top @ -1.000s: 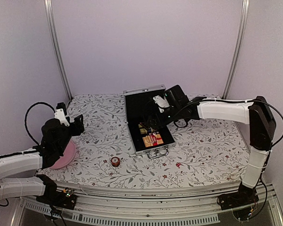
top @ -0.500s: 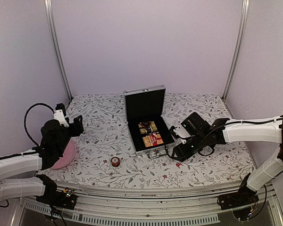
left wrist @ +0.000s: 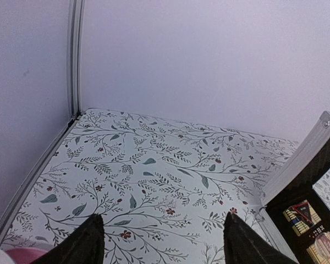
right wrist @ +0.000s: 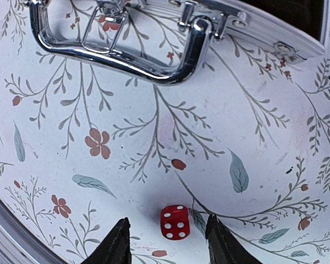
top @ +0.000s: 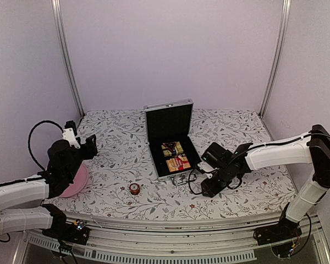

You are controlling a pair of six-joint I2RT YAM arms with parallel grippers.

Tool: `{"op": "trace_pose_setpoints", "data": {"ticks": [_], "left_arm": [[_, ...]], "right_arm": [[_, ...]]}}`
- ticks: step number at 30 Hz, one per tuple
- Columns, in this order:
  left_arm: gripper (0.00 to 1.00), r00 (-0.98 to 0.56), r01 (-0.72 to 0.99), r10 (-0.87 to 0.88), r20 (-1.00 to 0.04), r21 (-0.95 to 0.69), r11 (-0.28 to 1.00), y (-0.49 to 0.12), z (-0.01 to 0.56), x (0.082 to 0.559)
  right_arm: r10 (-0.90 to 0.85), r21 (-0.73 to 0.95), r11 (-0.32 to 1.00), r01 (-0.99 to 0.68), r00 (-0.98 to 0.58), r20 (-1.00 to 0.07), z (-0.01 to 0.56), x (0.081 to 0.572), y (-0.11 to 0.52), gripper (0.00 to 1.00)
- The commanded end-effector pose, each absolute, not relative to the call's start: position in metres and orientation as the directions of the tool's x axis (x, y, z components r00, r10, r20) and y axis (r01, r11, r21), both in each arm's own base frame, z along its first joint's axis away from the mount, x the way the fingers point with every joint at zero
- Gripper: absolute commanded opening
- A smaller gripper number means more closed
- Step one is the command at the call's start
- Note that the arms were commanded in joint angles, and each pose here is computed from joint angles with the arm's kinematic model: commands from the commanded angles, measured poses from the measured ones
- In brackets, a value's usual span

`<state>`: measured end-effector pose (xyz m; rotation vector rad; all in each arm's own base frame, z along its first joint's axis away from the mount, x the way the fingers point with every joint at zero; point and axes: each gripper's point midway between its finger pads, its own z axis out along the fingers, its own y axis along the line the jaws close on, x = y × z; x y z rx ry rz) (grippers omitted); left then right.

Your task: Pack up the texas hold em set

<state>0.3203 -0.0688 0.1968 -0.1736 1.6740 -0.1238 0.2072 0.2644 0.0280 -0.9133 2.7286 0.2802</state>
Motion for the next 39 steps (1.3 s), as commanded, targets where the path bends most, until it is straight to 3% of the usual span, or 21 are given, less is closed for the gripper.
{"op": "trace_pose_setpoints", "data": {"ticks": [1, 17, 26, 33, 39], "left_arm": [[0.74, -0.091, -0.058, -0.185, -0.979, -0.180, 0.982, -0.063, 0.198, 0.320], [0.74, -0.093, -0.059, -0.183, -0.979, -0.178, 0.982, -0.063, 0.197, 0.320], [0.74, -0.105, -0.010, -0.177, -0.979, -0.177, 0.984, -0.073, 0.198, 0.321], [0.66, -0.201, 0.253, -0.263, -0.944, -0.309, 0.917, -0.161, 0.236, 0.307], [0.68, -0.427, 0.343, -0.387, -0.817, -0.543, 0.767, -0.244, 0.232, 0.286]], "right_arm": [[-0.577, 0.082, 0.775, -0.626, -0.756, -0.309, 0.028, 0.213, 0.276, 0.44], [-0.590, 0.038, 0.782, -0.622, -0.758, -0.278, 0.020, 0.211, 0.267, 0.28], [-0.572, 0.027, 0.796, -0.605, -0.765, -0.294, 0.027, 0.213, 0.264, 0.10], [-0.496, 0.010, 0.837, -0.548, -0.766, -0.409, 0.062, 0.237, 0.268, 0.08], [-0.391, 0.077, 0.878, -0.472, -0.802, -0.451, 0.068, 0.260, 0.258, 0.07]]}}
